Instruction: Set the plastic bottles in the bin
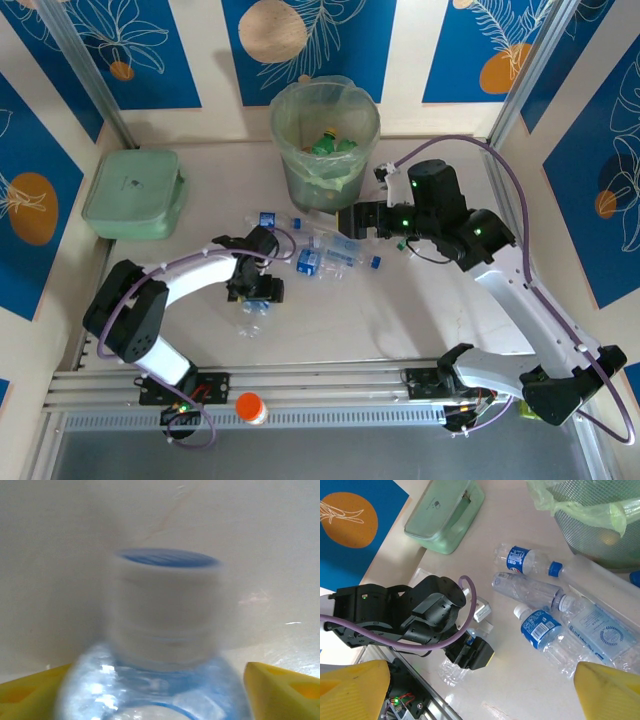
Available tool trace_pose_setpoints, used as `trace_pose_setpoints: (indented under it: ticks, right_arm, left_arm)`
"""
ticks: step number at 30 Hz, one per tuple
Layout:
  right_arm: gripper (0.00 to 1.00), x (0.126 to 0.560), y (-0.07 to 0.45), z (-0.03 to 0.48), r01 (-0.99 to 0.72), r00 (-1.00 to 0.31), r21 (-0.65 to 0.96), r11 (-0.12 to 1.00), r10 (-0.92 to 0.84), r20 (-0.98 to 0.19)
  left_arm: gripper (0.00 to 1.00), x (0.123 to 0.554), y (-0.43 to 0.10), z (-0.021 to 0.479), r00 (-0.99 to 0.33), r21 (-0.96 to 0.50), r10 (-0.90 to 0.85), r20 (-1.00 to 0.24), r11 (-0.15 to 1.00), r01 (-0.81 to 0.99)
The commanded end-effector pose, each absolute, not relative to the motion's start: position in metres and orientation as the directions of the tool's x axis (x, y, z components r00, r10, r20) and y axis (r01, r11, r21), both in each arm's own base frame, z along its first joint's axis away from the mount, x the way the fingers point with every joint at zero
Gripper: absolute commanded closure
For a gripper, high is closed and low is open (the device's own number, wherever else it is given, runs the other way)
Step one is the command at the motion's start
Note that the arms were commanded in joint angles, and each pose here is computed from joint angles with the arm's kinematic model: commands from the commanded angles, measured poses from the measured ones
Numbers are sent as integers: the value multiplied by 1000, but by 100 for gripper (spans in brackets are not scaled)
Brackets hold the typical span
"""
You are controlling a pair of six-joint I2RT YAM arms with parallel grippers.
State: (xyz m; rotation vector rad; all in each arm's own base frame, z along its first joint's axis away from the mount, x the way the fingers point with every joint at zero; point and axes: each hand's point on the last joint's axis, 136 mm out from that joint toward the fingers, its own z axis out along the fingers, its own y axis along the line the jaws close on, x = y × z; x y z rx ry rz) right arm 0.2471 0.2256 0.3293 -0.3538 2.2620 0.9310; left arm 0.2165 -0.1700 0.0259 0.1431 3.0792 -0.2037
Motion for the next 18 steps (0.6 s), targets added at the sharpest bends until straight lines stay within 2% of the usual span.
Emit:
trace_pose_setpoints:
  ticks: [1,7,12,18]
  right_arm:
    - [5,241,224,334,-474,-743,540,695,13,-669]
    - [5,238,219,342,-484,-725,526,700,16,-689]
    - [6,239,218,342,-474,-728,533,701,28,-685]
    - [6,237,221,341,-469,-738,552,690,37,-674]
  left_arm:
    - [26,216,-184,24,-994,-157,103,-40,982,108]
    - [38,215,-176,24,-991,-114,124,-57,985,130]
    - [53,224,-178,46,-982,-112,148,-115,981,161]
    - [54,235,-183,89,-961,-162,141,-237,970,183]
